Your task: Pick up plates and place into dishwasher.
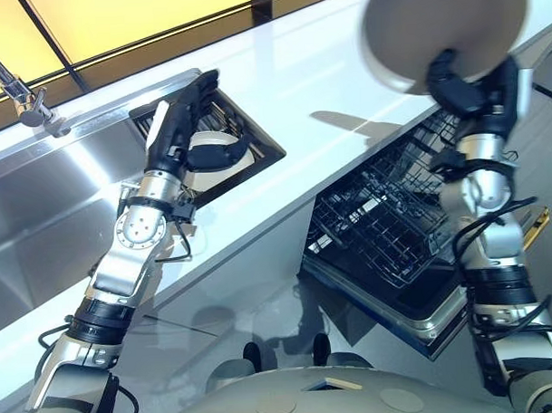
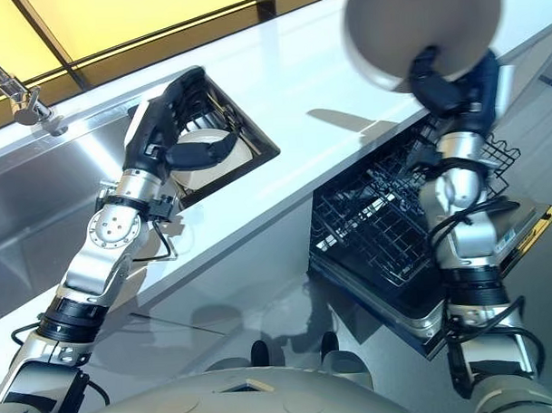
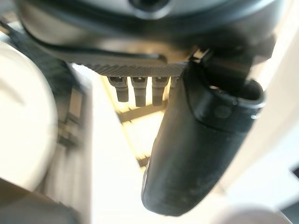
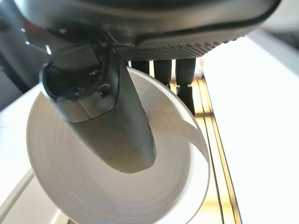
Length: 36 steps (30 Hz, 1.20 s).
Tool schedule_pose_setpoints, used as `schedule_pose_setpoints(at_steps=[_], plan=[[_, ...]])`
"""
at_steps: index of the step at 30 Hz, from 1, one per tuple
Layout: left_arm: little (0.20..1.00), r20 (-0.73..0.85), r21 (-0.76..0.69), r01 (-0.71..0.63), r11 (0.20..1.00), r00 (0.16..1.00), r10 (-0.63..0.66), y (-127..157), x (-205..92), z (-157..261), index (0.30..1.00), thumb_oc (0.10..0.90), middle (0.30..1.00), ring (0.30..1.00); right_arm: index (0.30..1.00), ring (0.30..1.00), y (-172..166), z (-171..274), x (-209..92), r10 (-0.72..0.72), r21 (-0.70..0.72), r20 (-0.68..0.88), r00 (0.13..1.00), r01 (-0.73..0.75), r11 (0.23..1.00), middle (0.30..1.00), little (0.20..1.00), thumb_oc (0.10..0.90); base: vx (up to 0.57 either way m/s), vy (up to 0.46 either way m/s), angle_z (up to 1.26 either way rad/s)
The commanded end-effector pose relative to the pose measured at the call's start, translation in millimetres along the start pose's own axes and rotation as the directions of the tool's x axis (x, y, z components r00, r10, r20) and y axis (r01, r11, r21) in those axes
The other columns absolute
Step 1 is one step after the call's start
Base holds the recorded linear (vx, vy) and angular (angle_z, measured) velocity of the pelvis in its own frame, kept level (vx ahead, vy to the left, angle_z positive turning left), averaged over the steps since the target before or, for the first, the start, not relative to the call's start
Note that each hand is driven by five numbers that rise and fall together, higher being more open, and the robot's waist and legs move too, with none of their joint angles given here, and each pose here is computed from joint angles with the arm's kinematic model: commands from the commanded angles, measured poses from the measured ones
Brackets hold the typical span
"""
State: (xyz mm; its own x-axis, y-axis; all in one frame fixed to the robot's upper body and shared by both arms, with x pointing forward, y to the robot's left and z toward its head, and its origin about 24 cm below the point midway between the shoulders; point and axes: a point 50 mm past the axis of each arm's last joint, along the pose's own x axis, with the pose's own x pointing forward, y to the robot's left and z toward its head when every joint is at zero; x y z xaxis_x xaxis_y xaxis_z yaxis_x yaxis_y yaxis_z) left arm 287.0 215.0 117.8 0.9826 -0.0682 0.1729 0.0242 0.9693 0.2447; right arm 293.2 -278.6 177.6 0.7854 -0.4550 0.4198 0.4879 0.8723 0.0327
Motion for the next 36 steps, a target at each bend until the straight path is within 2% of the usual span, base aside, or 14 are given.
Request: schedule_pose_setpoints(at_steps=[1,2,4,5,6,8,13,20,29,31,36], plan=[[0.900,0.189,-0.007,-0.037,0.999,0.981,0.037,23,14,42,0.900,0.800,0.900,0.900,0.300,0.300,-12,60,24,-0.088,-0.024,0.323,0.942,0.101,0.995,0.300,0.200,0.100,0.08,-0.073,0.14],[0.900,0.150,-0.029,-0.061,0.998,0.987,0.065,32,13,35,0.900,0.800,0.900,0.900,0.300,0.300,-32,55,32,-0.159,-0.113,0.308,0.938,0.202,0.973,0.300,0.200,0.100,0.04,-0.066,0.14],[0.900,0.109,-0.071,-0.086,0.994,0.990,0.093,41,11,27,0.900,0.800,0.900,0.900,0.300,0.300,-56,47,37,-0.224,-0.222,0.282,0.933,0.290,0.931,0.300,0.200,0.100,0.06,-0.071,0.16],[0.900,0.109,-0.071,-0.086,0.994,0.990,0.093,41,11,27,0.900,0.800,0.900,0.900,0.300,0.300,-56,47,37,-0.224,-0.222,0.282,0.933,0.290,0.931,0.300,0.200,0.100,0.11,-0.087,0.14],[0.900,0.077,-0.104,-0.100,0.990,0.991,0.108,49,10,21,0.900,0.800,0.900,0.900,0.300,0.300,-78,36,41,-0.267,-0.330,0.240,0.933,0.337,0.882,0.300,0.200,0.100,0.07,-0.088,0.12],[0.900,0.061,-0.127,-0.106,0.986,0.991,0.115,55,9,18,0.900,0.800,0.900,0.900,0.300,0.300,-98,23,41,-0.313,-0.442,0.188,0.931,0.365,0.819,0.300,0.200,0.100,0.09,-0.107,0.22],[0.900,0.059,-0.137,-0.147,0.980,0.986,0.156,68,6,17,0.900,0.800,0.900,0.900,0.300,0.300,-123,-1,32,-0.332,-0.652,0.106,0.937,0.317,0.689,0.300,0.200,0.100,0.07,-0.095,0.08],[0.900,0.118,-0.164,-0.178,0.970,0.973,0.199,77,4,21,0.900,0.800,0.900,0.900,0.300,0.300,-148,-19,21,-0.453,-0.729,0.047,0.890,0.340,0.594,0.300,0.200,0.100,-0.03,-0.090,0.10],[0.900,0.206,-0.187,-0.162,0.969,0.958,0.200,78,4,36,0.900,0.800,0.900,0.900,0.300,0.300,-148,-19,33,-0.423,-0.835,0.021,0.906,0.249,0.490,0.300,0.200,0.100,-0.04,-0.076,0.12],[0.900,0.262,-0.177,-0.150,0.973,0.946,0.193,79,8,50,0.900,0.800,0.900,0.900,0.300,0.300,-145,-12,45,-0.398,-0.886,0.035,0.917,0.213,0.413,0.300,0.200,0.100,-0.17,-0.105,-0.01],[0.900,0.357,-0.166,-0.127,0.978,0.916,0.180,80,19,78,0.900,0.800,0.900,0.900,0.300,0.300,-133,9,70,-0.375,-0.935,0.086,0.923,0.205,0.291,0.300,0.200,0.100,-0.18,-0.090,0.00]])
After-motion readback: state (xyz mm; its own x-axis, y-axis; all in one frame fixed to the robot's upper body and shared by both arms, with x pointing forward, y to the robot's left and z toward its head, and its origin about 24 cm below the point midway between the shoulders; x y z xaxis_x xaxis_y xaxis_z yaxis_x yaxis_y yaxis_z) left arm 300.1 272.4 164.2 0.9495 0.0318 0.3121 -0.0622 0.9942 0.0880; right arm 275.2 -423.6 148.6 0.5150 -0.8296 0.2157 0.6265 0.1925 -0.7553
